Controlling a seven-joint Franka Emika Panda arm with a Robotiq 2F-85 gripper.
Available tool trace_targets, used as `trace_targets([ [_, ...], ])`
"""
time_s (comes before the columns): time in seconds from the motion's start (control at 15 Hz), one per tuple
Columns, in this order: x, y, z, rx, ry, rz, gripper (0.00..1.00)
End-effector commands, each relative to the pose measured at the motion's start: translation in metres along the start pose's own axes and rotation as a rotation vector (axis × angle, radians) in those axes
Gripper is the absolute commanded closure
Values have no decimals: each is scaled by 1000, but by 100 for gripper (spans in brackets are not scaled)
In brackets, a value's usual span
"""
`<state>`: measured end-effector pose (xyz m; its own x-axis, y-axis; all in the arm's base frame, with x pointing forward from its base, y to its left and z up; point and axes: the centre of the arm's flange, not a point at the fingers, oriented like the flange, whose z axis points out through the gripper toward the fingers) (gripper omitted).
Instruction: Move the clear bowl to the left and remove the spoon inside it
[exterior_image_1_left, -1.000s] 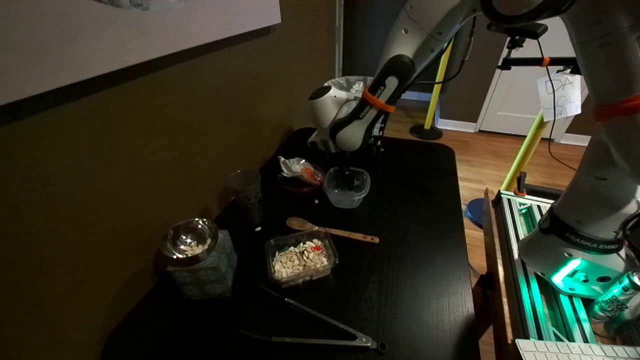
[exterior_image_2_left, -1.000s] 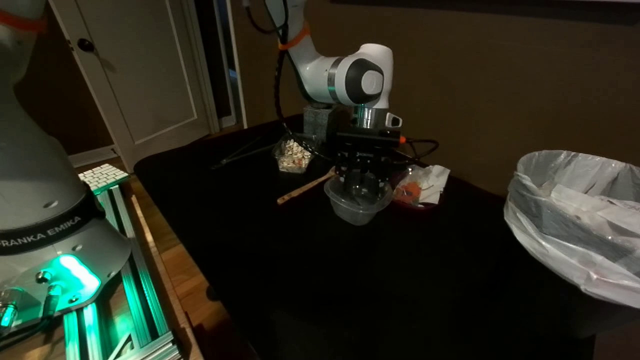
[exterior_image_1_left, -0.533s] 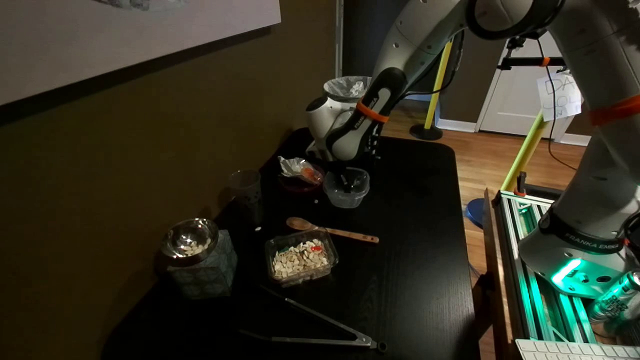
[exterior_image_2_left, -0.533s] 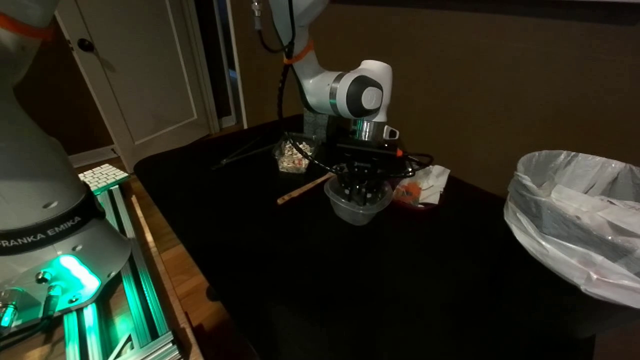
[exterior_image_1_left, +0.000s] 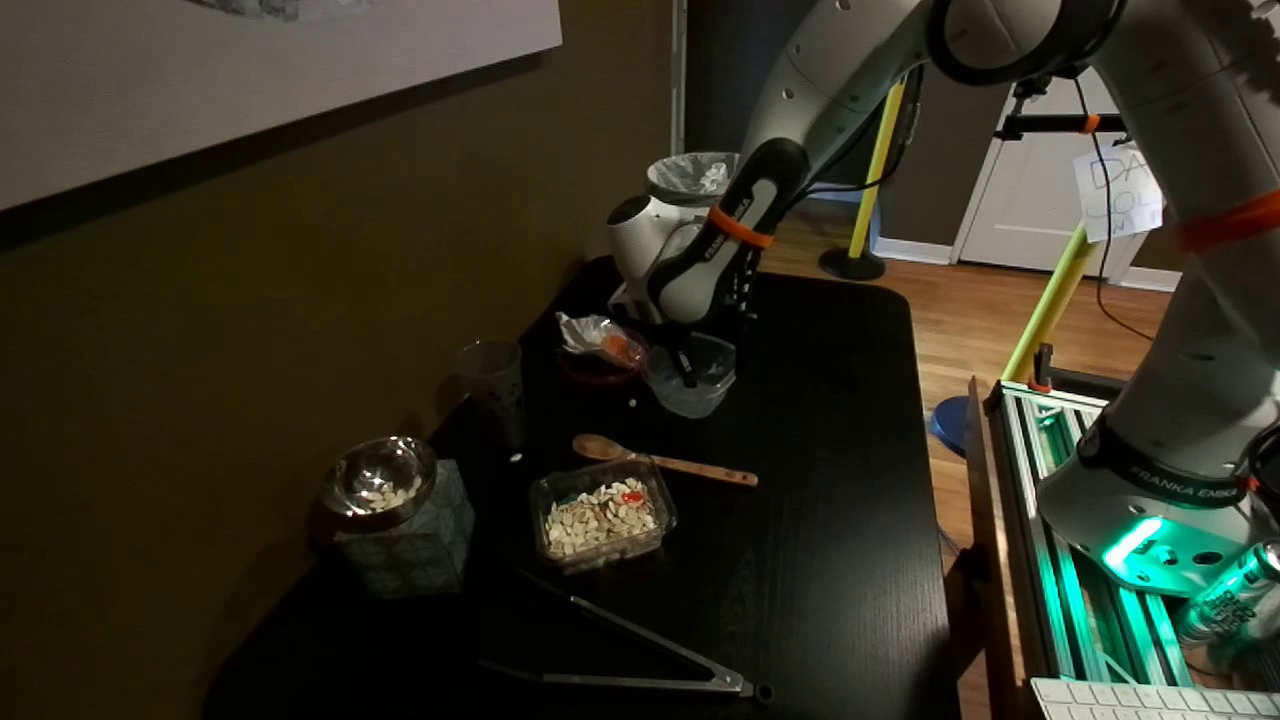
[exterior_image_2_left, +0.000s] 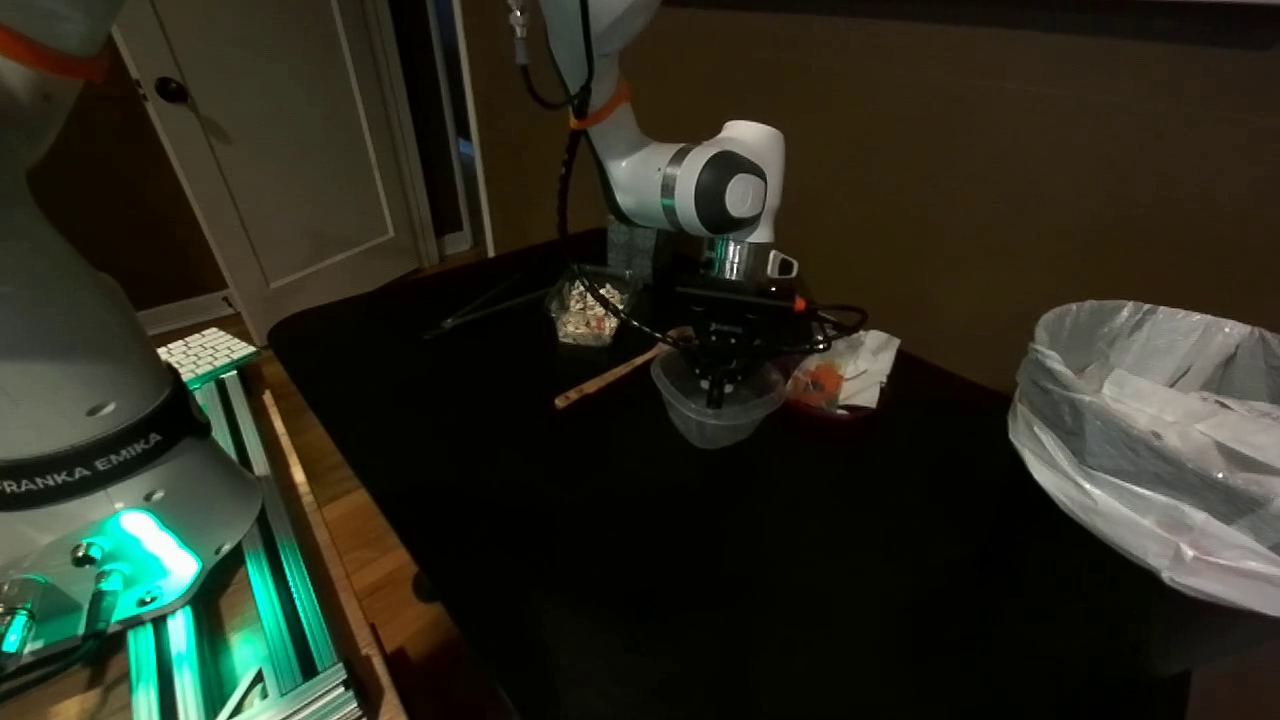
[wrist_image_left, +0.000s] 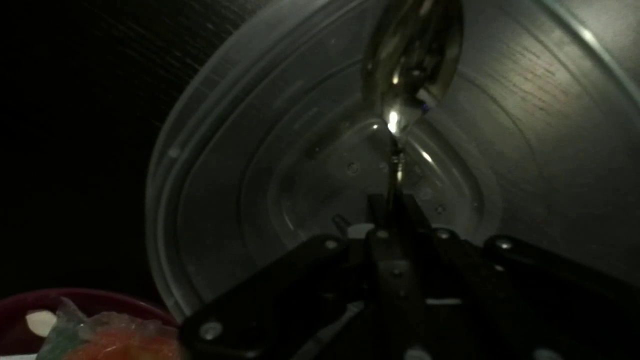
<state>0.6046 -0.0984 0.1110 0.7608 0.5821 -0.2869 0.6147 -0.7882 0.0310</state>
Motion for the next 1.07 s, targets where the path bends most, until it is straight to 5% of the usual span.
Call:
trace_targets([
  [0.0,6,-9,-11,-22,-25,-18,98],
  [0.8,-5,-66,-87,-250,-109,-53,98],
  [1.0,-12,-69,-96,-284,-75,-44,98],
])
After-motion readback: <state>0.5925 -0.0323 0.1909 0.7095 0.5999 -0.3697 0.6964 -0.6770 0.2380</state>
